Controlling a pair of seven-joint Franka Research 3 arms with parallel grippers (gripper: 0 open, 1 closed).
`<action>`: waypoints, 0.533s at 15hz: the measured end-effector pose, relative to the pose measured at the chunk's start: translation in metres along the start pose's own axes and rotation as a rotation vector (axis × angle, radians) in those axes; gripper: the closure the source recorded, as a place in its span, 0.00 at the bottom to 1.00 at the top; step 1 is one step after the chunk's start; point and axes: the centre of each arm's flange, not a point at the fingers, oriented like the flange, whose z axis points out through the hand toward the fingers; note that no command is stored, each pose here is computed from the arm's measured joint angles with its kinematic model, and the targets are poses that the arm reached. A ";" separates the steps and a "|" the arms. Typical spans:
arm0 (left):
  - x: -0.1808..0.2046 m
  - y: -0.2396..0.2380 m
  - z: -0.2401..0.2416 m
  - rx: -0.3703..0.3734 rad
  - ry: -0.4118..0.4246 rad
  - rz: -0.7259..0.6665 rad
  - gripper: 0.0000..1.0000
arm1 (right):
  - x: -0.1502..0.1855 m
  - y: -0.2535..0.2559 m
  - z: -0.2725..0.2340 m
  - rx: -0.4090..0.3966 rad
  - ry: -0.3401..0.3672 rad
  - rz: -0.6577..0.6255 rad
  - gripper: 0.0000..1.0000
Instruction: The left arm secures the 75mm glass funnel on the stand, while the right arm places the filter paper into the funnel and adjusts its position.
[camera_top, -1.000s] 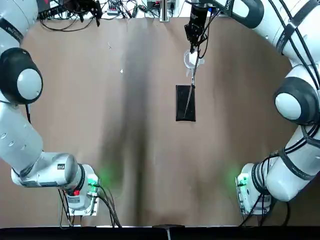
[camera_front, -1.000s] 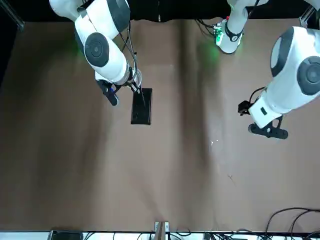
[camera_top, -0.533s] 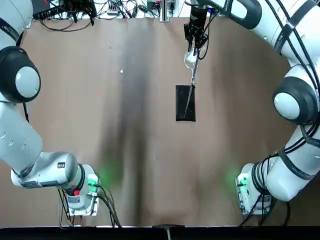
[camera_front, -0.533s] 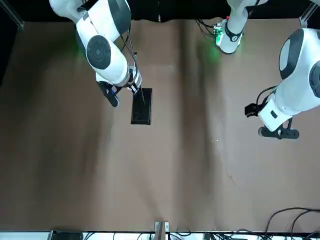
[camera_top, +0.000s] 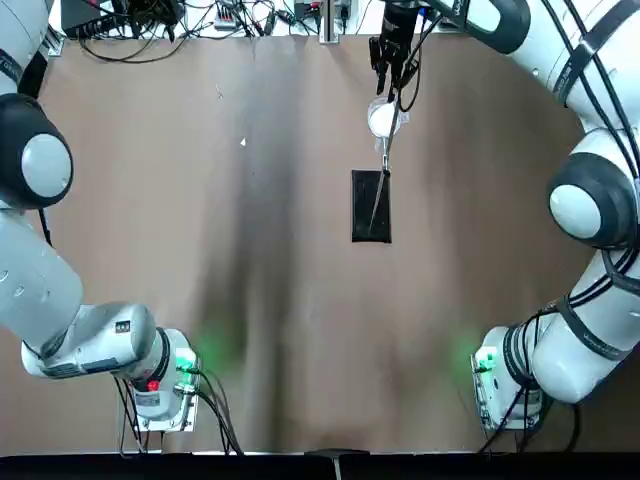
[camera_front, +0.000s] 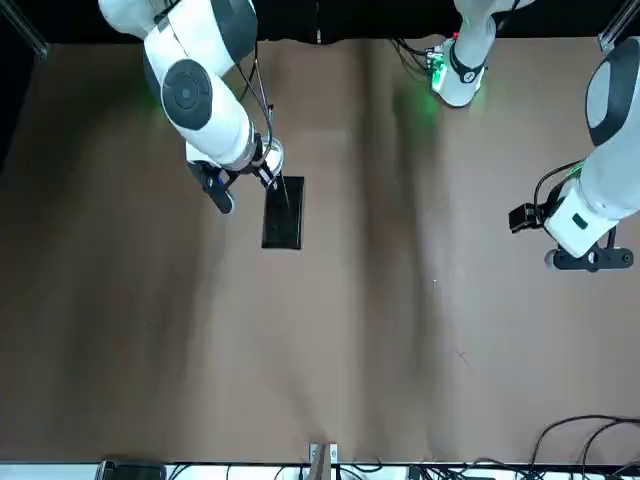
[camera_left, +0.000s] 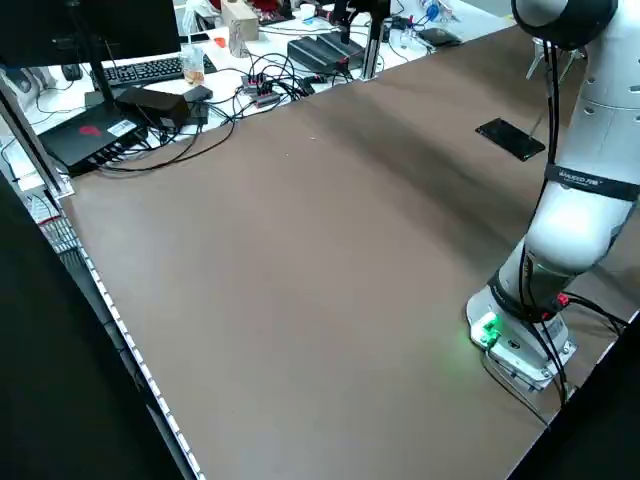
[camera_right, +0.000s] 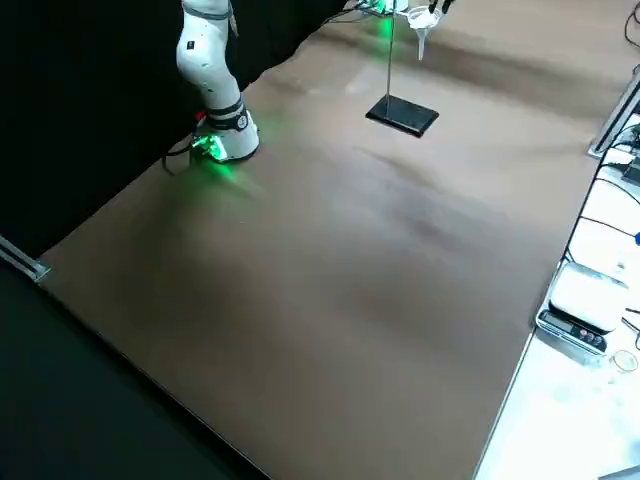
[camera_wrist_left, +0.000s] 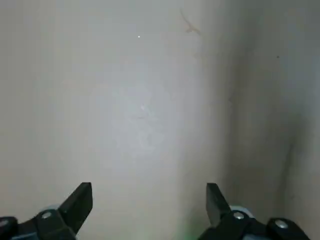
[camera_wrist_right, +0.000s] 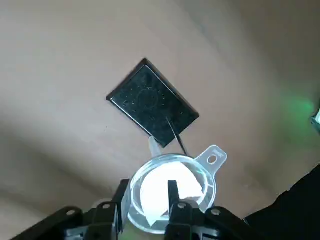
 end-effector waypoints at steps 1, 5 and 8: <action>-0.003 0.000 -0.006 -0.023 0.006 -0.007 0.00 | -0.001 0.001 -0.004 0.008 0.001 -0.003 0.63; -0.026 -0.030 -0.037 -0.105 0.048 -0.093 0.00 | 0.041 0.020 -0.035 0.060 0.004 -0.054 0.62; -0.032 -0.029 -0.037 -0.101 0.050 -0.095 0.00 | 0.099 0.043 -0.055 0.095 0.004 -0.124 0.60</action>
